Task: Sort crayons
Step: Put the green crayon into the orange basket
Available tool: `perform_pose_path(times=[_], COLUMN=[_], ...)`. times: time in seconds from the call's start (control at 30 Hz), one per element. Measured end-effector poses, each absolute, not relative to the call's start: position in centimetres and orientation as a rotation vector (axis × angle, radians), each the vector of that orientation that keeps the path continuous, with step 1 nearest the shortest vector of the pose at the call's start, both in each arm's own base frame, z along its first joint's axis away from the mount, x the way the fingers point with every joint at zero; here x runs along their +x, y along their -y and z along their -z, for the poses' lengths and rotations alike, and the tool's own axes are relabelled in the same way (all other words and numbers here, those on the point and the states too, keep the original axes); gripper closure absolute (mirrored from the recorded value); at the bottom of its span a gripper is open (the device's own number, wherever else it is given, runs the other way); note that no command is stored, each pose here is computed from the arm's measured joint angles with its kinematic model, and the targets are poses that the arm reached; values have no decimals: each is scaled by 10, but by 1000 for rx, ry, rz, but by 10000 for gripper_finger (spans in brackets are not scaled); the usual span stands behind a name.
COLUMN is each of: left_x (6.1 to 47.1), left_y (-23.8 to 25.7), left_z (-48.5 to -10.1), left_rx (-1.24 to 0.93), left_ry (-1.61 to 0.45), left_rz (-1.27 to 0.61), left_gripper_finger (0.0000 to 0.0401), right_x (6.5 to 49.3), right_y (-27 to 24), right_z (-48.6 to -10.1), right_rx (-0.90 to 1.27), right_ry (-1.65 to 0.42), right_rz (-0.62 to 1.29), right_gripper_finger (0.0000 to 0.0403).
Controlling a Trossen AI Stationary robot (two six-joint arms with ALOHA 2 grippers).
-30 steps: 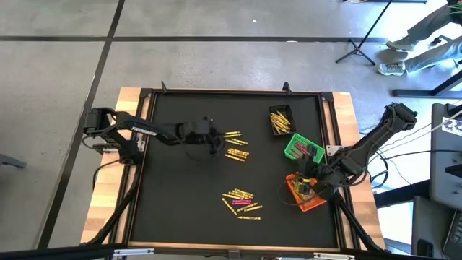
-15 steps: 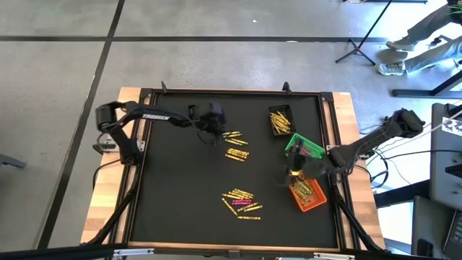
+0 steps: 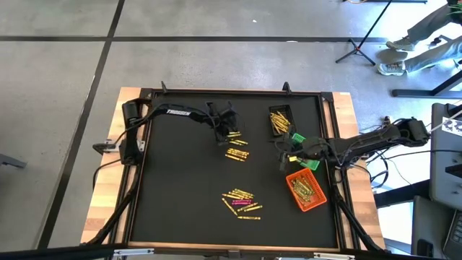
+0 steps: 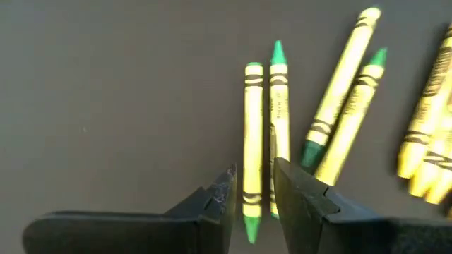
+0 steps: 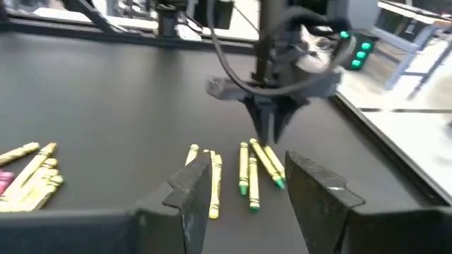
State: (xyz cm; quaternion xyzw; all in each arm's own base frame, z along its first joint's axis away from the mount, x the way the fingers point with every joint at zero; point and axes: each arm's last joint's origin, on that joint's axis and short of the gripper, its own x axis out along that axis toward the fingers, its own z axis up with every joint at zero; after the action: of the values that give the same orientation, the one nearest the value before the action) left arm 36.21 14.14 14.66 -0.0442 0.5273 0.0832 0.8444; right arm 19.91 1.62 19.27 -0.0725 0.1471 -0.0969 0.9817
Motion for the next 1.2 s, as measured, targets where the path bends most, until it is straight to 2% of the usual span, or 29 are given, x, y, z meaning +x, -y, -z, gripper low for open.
perform_pose_path(times=[0.17,0.4,0.63,0.77,0.97,1.2], left_x=[362,363,363,362,359,359], left_y=[-146,-147,-146,-146,-132,-91], left_z=[-133,-132,-132,-134,-163,-206], left_rx=[-87,-81,-59,-34,84,173], left_ry=[-1150,-1150,-1153,-1161,-1154,-893], left_rz=[-179,-189,-183,-221,-309,-258], left_gripper_finger=[322,324,387,392,390,398], right_x=[195,196,202,202,202,204], right_y=[-17,-17,-18,-17,-17,-17], right_z=[-182,-169,-163,-161,-162,-166], right_rx=[-138,-126,-120,-58,-28,-21], right_ry=[-287,-324,-325,-333,-323,-280], right_rz=[158,154,168,202,206,205], right_gripper_finger=[228,228,228,228,217,168])
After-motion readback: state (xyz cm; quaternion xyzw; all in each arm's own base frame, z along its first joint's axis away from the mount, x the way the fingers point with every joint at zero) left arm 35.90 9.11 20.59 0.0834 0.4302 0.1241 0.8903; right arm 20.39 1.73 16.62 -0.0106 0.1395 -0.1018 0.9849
